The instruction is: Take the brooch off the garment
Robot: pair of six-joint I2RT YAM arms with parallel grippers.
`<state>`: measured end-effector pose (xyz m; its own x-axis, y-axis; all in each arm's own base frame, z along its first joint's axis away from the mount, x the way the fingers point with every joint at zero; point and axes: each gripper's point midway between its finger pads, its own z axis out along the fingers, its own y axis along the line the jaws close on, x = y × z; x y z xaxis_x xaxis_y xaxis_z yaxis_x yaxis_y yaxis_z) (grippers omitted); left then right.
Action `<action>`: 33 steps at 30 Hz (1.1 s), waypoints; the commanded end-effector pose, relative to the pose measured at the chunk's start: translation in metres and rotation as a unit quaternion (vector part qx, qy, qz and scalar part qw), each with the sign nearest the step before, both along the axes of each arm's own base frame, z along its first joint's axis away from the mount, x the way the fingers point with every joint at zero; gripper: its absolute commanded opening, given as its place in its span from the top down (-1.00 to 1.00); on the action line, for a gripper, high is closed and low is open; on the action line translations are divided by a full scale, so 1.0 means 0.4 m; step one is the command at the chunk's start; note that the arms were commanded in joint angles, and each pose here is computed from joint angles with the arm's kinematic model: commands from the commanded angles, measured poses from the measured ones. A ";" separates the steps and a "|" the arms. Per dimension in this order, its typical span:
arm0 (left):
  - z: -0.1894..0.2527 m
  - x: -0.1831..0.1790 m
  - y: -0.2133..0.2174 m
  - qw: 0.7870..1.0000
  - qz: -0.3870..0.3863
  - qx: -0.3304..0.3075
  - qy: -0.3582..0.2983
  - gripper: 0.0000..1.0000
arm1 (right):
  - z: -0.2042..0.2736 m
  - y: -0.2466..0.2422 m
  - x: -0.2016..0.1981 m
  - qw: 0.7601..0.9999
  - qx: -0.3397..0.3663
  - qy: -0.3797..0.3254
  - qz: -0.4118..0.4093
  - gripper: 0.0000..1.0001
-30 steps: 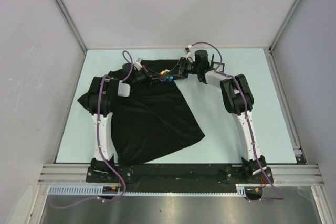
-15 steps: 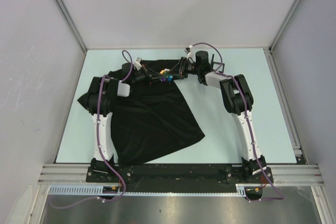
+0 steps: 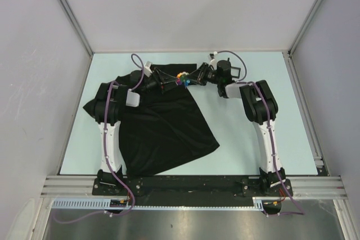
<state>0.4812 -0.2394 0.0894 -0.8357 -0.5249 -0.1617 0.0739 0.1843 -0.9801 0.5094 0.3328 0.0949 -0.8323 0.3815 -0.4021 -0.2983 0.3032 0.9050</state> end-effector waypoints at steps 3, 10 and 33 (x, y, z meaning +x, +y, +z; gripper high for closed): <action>0.133 -0.017 -0.062 0.995 -0.022 -0.021 -0.098 -0.28 | 0.152 -0.059 0.058 0.994 0.052 -0.066 -0.065 1.00; 0.152 -0.041 -0.129 0.993 -0.051 -0.039 -0.104 -0.33 | 0.156 -0.065 0.069 0.992 0.050 -0.082 -0.087 1.00; 0.151 -0.045 -0.174 0.991 -0.069 -0.049 -0.103 -0.41 | 0.144 -0.040 0.055 0.993 0.052 -0.073 -0.079 1.00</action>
<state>0.4591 -0.3068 0.1263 -0.8773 -0.4236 -0.2257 0.2006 0.1036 -0.9742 0.5313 0.3158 0.1131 -0.7399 0.5262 -0.4190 -0.3089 0.2877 0.9066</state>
